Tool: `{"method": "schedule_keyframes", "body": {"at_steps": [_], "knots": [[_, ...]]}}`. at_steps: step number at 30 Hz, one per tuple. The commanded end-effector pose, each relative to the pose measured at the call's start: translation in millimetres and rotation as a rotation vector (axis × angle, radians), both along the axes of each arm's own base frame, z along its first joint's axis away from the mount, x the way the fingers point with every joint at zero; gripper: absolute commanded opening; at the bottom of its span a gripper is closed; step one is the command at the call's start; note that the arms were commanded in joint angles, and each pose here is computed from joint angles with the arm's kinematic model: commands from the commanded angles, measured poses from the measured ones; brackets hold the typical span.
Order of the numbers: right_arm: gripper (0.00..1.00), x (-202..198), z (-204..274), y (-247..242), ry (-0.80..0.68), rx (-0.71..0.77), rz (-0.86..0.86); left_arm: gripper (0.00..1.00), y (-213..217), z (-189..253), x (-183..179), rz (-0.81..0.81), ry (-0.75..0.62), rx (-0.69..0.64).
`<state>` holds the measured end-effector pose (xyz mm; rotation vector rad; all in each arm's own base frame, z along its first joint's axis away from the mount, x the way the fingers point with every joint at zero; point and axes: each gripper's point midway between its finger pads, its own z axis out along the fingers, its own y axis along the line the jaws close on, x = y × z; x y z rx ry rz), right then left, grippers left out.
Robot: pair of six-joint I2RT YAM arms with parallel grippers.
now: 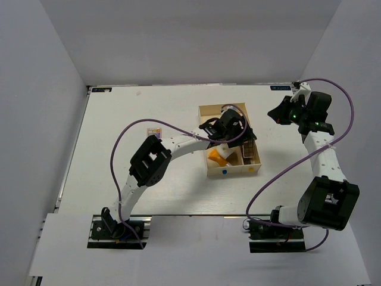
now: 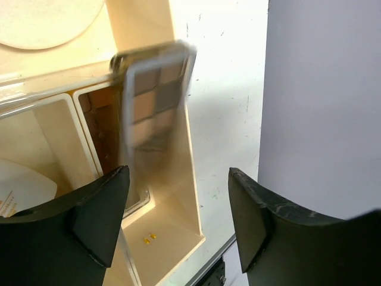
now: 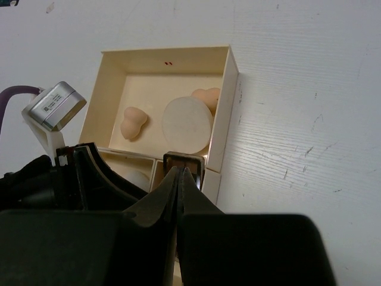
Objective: Organize the makeup
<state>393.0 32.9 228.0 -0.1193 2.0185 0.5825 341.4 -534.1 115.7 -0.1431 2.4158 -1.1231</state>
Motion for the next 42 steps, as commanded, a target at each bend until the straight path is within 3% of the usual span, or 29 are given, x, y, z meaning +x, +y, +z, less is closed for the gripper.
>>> {"method": "schedule_keyframes", "body": {"at_steps": [1, 8, 15, 18, 20, 22, 24, 26, 29, 30, 31, 33, 34, 35, 36, 38, 42], "knots": [[0.00, -0.1, 18.2, 0.8, -0.067, 0.004, 0.009, 0.78, -5.4, 34.3, -0.2, -0.007, -0.031, -0.048], [0.00, -0.6, 20.1, 0.5, -0.074, -0.001, 0.013, 0.79, -7.2, 59.6, 5.2, -0.002, -0.083, -0.077], [0.00, -1.9, 19.4, 1.5, -0.076, -0.007, 0.020, 0.70, 33.4, 132.3, 25.0, 0.073, -0.276, -0.065], [0.00, -2.3, 18.5, 2.4, -0.073, -0.007, 0.026, 0.57, 76.7, 122.9, 43.2, 0.133, -0.290, 0.028], [0.00, -1.9, 16.7, 2.1, -0.072, -0.009, 0.028, 0.28, 117.6, 122.2, 60.6, 0.195, -0.256, 0.064], [0.00, -2.3, 14.9, 2.2, -0.069, -0.012, 0.032, 0.00, 160.5, 92.1, 64.4, 0.245, -0.169, 0.153], [0.00, -3.0, 13.4, 2.5, -0.068, -0.016, 0.038, 0.00, 215.3, 62.3, 77.1, 0.336, -0.075, 0.208], [0.00, -3.3, 11.5, 3.4, -0.064, -0.019, 0.047, 0.00, 251.1, 62.8, 81.5, 0.391, -0.064, 0.227], [0.00, -4.1, 6.6, 6.9, -0.050, -0.025, 0.072, 0.06, 317.2, 40.3, 86.7, 0.455, -0.017, 0.360], [0.07, -4.7, 4.5, 8.5, -0.041, -0.020, 0.085, 0.09, 339.9, 34.6, 93.1, 0.479, -0.010, 0.402], [0.23, -6.5, 1.2, 14.4, -0.020, -0.002, 0.115, 0.14, 351.9, 29.4, 92.6, 0.462, -0.004, 0.447], [0.39, -8.3, -1.8, 18.5, 0.004, 0.020, 0.140, 0.37, 380.1, -0.6, 84.2, 0.461, 0.122, 0.516], [0.53, -8.0, -5.8, 20.3, 0.025, 0.029, 0.146, 0.49, 386.2, -8.4, 81.7, 0.470, 0.165, 0.531], [0.57, -8.8, -8.0, 21.4, 0.033, 0.032, 0.151, 0.64, 387.8, -23.0, 73.6, 0.459, 0.218, 0.555], [0.60, -8.6, -9.9, 22.7, 0.037, 0.034, 0.155, 0.72, 393.8, -32.9, 70.1, 0.485, 0.261, 0.555], [0.60, -8.8, -11.1, 23.5, 0.039, 0.032, 0.156, 0.75, 397.0, -38.1, 71.5, 0.499, 0.272, 0.550], [0.61, -8.2, -12.1, 21.3, 0.027, 0.006, 0.160, 0.87, 395.8, -29.0, 93.9, 0.390, 0.181, 0.613]]}}
